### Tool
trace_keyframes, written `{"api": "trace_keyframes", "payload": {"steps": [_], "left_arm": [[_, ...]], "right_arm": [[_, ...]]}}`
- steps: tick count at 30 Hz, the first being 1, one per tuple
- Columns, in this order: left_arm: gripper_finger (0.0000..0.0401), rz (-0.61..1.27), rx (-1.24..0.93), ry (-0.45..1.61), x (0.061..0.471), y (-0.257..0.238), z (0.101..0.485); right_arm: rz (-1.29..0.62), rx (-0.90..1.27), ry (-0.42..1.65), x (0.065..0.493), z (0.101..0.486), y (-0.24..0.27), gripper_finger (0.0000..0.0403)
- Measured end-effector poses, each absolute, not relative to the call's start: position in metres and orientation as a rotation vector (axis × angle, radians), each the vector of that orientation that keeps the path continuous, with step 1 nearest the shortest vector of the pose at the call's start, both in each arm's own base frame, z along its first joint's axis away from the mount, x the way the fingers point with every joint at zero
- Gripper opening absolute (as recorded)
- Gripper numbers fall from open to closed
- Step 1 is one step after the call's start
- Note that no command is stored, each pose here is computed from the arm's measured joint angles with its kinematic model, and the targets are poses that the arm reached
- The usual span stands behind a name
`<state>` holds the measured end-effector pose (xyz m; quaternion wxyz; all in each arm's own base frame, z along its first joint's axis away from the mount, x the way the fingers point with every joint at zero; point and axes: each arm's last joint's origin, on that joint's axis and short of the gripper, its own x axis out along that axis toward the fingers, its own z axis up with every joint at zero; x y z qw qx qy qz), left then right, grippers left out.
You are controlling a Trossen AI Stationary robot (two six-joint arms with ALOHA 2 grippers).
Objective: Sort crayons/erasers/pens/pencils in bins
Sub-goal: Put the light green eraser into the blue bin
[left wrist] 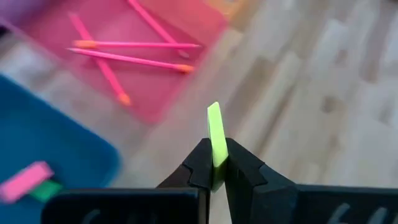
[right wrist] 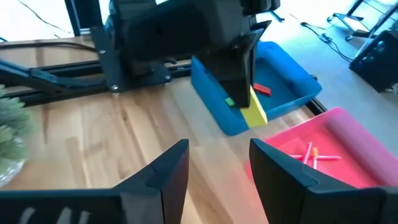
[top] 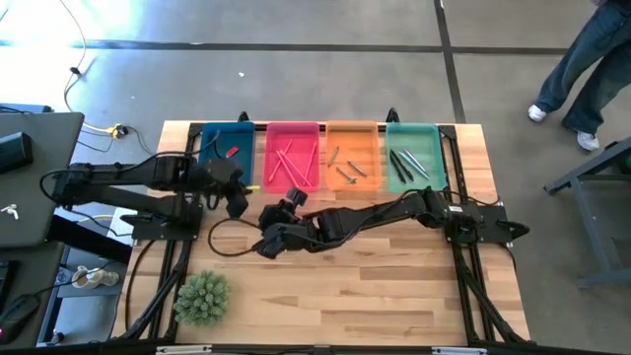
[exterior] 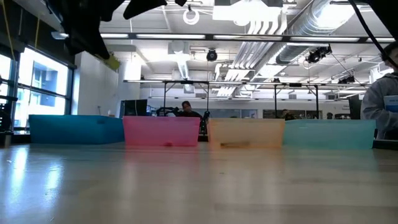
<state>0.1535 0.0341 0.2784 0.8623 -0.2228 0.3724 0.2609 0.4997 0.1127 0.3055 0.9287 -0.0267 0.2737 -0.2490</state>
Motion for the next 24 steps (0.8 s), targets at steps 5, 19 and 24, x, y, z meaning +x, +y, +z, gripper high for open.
{"api": "trace_keyframes", "payload": {"steps": [5, 19, 24], "left_arm": [[0.0010, 0.663, -0.432, 0.830, 0.143, 0.057, 0.275], [0.0010, 0.990, -0.529, 0.867, 0.116, 0.104, 0.269], [0.0010, 1.027, -0.606, 0.881, 0.114, 0.111, 0.264]], "right_arm": [[-0.541, -0.060, 0.566, 0.502, 0.310, 0.092, 0.0160], [-0.536, -0.202, 0.662, 0.492, 0.337, 0.014, 0.0160], [-0.506, -0.177, 0.732, 0.482, 0.343, -0.015, 0.0160]]}}
